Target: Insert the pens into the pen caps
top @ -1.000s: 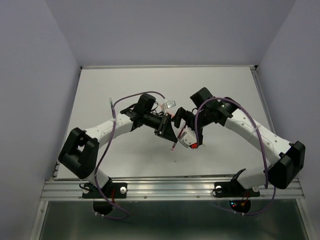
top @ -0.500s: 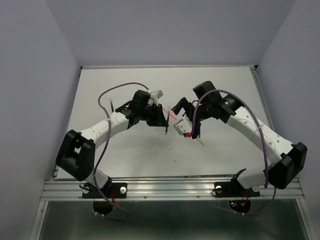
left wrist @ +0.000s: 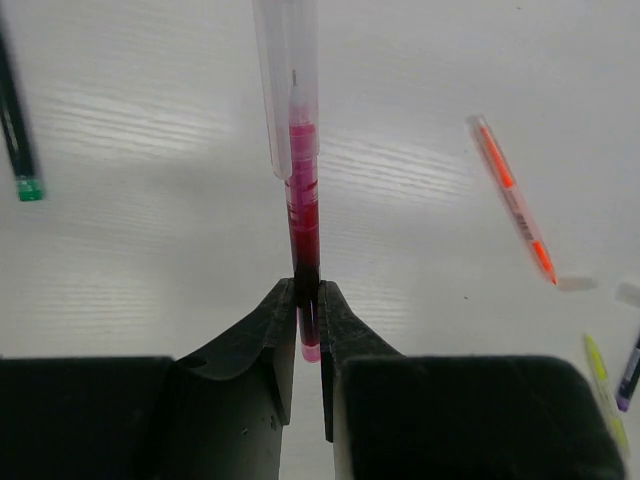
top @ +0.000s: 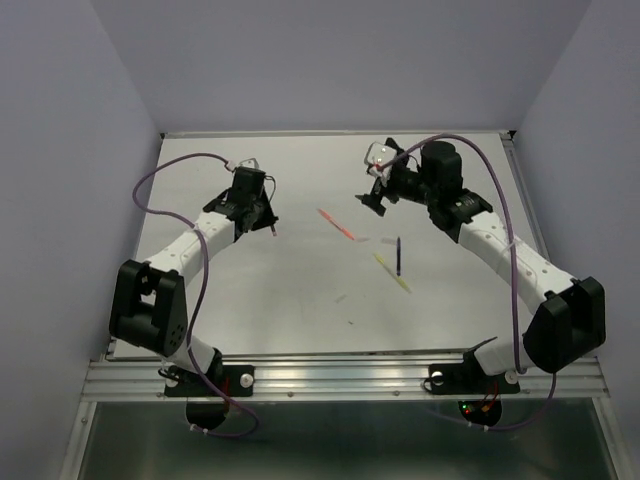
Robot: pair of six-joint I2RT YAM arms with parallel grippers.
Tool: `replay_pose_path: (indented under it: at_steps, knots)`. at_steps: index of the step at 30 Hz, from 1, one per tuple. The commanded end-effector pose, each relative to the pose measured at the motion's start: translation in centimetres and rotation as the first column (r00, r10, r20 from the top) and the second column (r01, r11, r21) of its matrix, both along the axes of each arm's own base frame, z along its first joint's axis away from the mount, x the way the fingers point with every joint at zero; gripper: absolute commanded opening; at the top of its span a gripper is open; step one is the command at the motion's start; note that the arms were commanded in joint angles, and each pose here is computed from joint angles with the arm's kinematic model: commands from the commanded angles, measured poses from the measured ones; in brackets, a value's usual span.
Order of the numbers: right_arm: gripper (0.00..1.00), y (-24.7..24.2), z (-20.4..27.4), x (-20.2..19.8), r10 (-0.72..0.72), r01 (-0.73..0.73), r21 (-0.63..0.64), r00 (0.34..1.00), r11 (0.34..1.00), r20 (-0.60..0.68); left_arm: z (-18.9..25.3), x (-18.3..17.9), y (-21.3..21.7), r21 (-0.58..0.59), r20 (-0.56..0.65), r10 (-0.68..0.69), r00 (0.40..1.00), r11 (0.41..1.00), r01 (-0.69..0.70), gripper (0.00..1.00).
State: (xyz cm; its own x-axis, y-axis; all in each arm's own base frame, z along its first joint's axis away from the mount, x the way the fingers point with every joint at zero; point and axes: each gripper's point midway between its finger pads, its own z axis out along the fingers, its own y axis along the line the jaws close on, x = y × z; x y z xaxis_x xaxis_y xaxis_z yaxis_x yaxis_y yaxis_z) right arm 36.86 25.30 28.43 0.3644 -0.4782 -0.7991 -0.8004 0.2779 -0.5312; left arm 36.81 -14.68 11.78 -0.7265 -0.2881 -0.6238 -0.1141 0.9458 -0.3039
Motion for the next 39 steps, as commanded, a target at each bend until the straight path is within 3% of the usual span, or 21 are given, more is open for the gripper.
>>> replay_pose_path:
  at_steps: [1,3,4,6,9,22,39]
  knots:
    - [1.0,-3.4,5.7,6.3,-0.442,0.493,0.498,0.868,0.713,-0.227,0.6,2.5,4.1,0.099,0.027,0.114,0.993,0.988,-0.116,0.0]
    - [1.0,-5.4,5.1,8.8,-0.549,0.645,0.514,0.759,0.565,-0.35,0.6,3.2,5.4,0.157,0.022,0.124,0.992,0.98,-0.126,0.0]
    - [1.0,-7.7,3.8,9.9,-0.63,0.735,0.482,0.669,0.478,-0.395,0.3,3.9,6.4,0.184,0.012,0.135,0.991,0.974,-0.135,0.0]
    - [1.0,-9.2,2.4,10.7,-0.637,0.804,0.467,0.583,0.367,-0.504,-0.2,4.0,7.9,0.232,-0.018,0.153,0.988,0.962,-0.145,0.0]
    - [1.0,-10.6,0.7,11.2,-0.613,0.84,0.448,0.535,0.308,-0.581,-0.8,4.4,9.2,0.249,-0.035,0.165,0.986,0.957,-0.151,0.0]
    - [1.0,-13.1,-3.2,10.3,-0.674,0.881,0.333,0.472,0.337,-0.568,-4.9,5.3,12.8,0.319,-0.117,0.157,0.981,0.941,-0.113,0.0]
    - [1.0,-15.1,-3.5,10.6,-0.738,0.897,0.309,0.437,0.315,-0.515,-7.8,6.4,14.3,0.345,-0.187,0.188,0.964,0.931,-0.114,0.0]
